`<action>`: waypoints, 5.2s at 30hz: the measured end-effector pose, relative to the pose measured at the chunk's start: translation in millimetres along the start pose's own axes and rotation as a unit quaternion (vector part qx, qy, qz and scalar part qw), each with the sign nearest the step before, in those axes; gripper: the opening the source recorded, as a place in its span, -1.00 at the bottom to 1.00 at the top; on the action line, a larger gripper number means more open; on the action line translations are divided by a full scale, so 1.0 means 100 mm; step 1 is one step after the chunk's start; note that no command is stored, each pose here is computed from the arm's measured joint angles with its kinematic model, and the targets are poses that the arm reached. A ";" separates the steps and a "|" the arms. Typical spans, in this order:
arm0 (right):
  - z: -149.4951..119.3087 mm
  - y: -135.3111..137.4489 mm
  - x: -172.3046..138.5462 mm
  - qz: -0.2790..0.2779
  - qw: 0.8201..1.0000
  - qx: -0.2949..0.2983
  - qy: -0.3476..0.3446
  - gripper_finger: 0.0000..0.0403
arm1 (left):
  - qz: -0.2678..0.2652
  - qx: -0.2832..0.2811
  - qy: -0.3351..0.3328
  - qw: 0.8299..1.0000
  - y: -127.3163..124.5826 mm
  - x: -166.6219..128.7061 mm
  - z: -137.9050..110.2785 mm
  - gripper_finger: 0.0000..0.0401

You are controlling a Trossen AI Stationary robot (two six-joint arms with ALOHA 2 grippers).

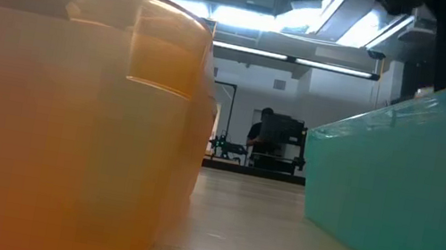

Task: Pick and place medicine bottles into bin by pill shape (circle, oval)
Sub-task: Put the top big orange pill bottle into the green bin

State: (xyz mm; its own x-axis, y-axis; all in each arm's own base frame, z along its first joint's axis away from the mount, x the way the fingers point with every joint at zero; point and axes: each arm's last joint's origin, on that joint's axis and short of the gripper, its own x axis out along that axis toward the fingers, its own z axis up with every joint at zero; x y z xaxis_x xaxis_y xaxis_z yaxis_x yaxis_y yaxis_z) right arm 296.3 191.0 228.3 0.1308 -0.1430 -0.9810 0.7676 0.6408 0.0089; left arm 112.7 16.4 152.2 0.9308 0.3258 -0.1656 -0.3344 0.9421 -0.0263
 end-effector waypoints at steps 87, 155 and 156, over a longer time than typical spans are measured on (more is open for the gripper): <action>-0.81 -0.35 -0.40 -0.070 0.970 0.228 -0.038 0.42 | 0.000 0.000 0.000 1.000 0.00 0.00 0.00 -0.11; -1.28 -1.09 0.23 -0.001 0.995 0.099 0.012 0.07 | 0.000 0.000 0.000 1.000 0.00 0.00 0.00 -0.11; -1.27 -1.09 0.22 0.000 0.995 0.096 0.010 0.08 | 0.000 0.000 0.000 1.000 0.00 0.00 0.00 -0.11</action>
State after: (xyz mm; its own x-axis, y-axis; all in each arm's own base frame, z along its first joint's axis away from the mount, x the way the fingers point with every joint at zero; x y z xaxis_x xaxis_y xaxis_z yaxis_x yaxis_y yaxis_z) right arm 135.3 213.8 180.9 0.1200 -0.1268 -0.9846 0.8734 0.4851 0.0440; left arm 112.7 16.4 152.1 0.9308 0.3258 -0.1656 -0.3344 0.9421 -0.0261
